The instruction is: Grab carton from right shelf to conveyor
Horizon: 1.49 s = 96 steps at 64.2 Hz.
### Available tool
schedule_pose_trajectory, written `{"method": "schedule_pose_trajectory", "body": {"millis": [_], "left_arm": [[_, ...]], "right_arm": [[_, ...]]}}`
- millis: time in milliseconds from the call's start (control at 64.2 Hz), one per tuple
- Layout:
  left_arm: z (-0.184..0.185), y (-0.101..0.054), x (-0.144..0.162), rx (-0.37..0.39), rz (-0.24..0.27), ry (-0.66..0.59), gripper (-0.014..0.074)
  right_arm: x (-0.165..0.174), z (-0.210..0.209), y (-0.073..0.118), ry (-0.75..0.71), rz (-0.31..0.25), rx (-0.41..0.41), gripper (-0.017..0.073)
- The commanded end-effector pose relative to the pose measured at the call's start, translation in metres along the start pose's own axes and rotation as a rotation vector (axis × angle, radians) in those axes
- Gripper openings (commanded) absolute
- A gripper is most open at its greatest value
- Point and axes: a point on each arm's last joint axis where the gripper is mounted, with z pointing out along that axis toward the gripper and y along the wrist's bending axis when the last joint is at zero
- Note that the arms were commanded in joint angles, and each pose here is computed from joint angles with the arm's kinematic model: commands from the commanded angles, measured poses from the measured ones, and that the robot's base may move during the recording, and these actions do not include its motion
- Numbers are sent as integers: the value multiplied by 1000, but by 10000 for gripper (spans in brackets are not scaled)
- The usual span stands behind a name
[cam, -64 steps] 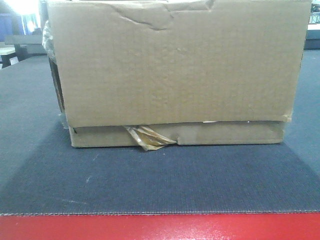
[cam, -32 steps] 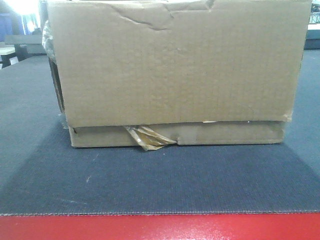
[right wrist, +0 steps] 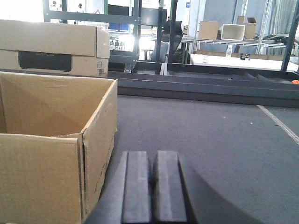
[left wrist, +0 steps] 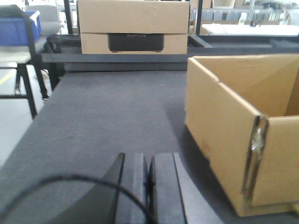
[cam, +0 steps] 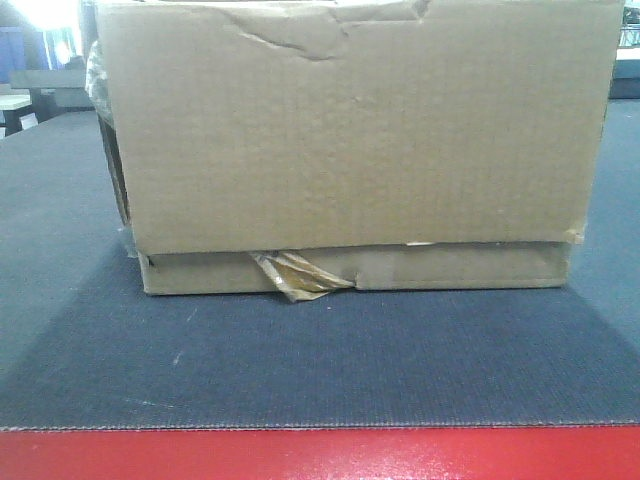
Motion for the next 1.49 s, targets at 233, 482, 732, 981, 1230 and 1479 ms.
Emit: {"method": "schedule_pose_trajectory", "body": {"millis": [233, 482, 732, 981, 1230, 1479], "left_arm": [[13, -6, 38, -110, 11, -118, -7], [37, -8, 97, -95, -30, -92, -7], [43, -9, 114, -87, -27, -136, -7], [43, -9, 114, -87, -27, -137, -7], [43, -9, 114, -87, -27, -137, -7], [43, -9, 114, -87, -27, -137, -7]], "right_arm": [[-2, -1, 0, -31, -19, 9, -69], [-2, -1, 0, -33, -19, 9, -69], [-2, -1, 0, -33, -19, 9, -69], [-2, -1, 0, -33, -19, 9, -69], [-2, -1, 0, -33, -19, 9, -69], [-2, -1, 0, -33, -19, 9, -69]]}}
